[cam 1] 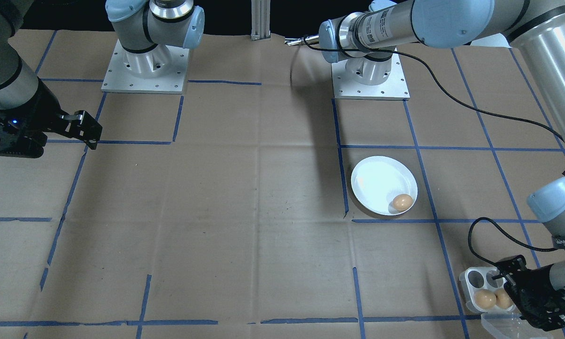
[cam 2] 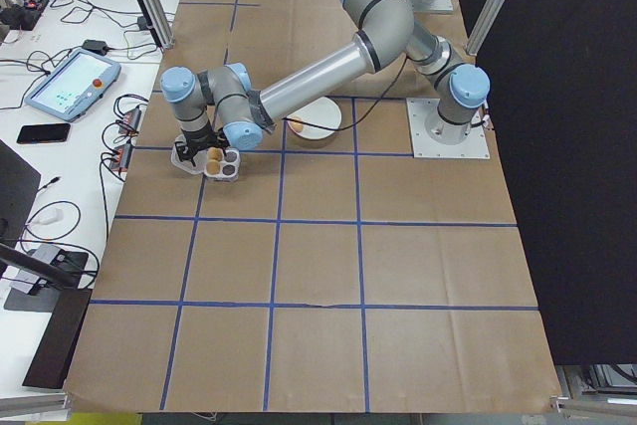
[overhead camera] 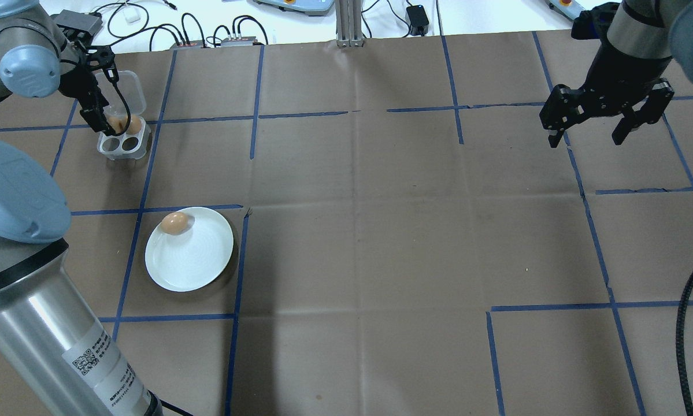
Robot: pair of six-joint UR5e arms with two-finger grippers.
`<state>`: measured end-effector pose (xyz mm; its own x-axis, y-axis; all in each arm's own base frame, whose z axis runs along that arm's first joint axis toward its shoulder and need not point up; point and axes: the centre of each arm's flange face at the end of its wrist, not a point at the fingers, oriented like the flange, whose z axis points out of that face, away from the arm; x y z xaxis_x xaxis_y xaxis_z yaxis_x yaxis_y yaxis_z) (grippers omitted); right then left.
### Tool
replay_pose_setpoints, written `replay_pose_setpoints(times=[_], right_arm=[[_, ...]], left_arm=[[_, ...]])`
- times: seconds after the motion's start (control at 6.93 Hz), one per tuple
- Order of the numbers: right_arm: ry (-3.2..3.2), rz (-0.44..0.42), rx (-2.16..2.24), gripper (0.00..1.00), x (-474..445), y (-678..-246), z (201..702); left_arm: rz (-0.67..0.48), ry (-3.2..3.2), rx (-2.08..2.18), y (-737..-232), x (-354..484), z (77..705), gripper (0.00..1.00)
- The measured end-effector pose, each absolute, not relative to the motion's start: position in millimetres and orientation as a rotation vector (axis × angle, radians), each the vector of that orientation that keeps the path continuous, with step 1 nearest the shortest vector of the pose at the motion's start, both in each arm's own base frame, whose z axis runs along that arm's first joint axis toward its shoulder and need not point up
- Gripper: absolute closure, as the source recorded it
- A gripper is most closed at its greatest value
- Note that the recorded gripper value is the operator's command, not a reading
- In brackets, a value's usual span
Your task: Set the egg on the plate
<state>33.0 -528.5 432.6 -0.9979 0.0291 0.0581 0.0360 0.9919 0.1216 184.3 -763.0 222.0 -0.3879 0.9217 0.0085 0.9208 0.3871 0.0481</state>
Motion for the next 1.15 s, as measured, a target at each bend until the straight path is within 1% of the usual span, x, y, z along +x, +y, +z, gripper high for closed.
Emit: replay_pose_setpoints(times=[0.29, 0.87, 1.15], right_arm=[[-3.079, -0.189, -0.05, 0.0, 33, -529, 433], [-3.079, -0.189, -0.05, 0.0, 33, -529, 433], [-3.079, -0.19, -0.05, 0.0, 33, -528, 433]], left_arm=[[0.082, 2.603, 1.736, -763, 185, 213, 0.02], [0.088, 2.607, 1.725, -764, 185, 207, 0.35], [0.085, 2.604, 1.716, -764, 184, 207, 0.48]])
